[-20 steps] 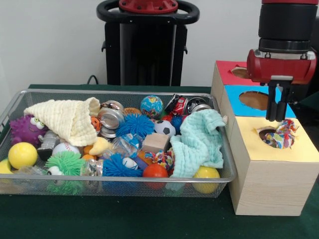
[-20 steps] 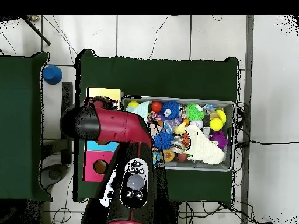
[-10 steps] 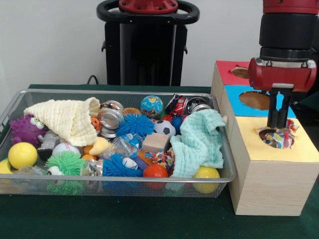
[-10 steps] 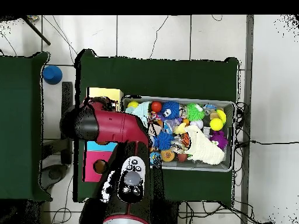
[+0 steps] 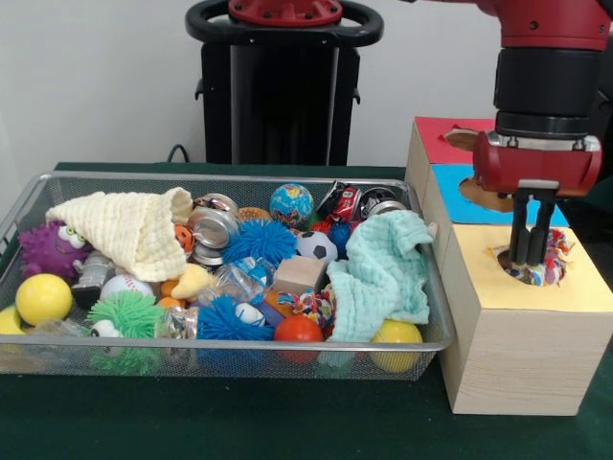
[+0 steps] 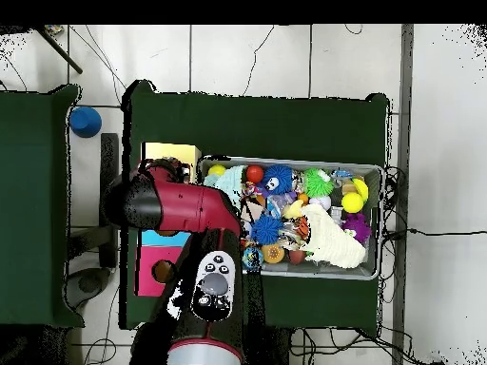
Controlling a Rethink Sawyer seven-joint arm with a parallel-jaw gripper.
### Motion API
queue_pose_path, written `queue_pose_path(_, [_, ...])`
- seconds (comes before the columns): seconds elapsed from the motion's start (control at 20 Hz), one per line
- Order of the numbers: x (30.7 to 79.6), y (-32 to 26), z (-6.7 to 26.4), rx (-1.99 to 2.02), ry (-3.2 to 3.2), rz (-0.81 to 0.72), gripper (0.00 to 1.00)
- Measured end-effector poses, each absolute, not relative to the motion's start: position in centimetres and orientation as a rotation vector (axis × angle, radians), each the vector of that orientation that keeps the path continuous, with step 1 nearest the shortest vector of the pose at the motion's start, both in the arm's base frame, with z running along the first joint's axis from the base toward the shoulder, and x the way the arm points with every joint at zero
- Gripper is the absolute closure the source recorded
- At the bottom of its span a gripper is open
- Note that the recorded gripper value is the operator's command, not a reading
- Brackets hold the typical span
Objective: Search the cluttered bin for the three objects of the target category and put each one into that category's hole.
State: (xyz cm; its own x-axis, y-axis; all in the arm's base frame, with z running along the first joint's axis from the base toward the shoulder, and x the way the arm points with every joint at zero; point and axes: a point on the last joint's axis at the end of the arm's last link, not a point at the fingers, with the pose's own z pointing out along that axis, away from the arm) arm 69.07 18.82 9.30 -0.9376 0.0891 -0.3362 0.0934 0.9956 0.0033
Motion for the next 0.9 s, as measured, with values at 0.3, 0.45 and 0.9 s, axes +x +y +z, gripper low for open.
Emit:
queue_pose_path(0.3, [69.0, 19.1, 8.5, 0.123, 2.784, -0.024, 1.00])
queue_pose_path(0.45, [68.8, 19.5, 7.9, 0.112, 2.779, -0.027, 1.00])
queue_pose_path(0.9, [67.9, 20.9, 6.4, 0.082, 2.797, -0.030, 1.00])
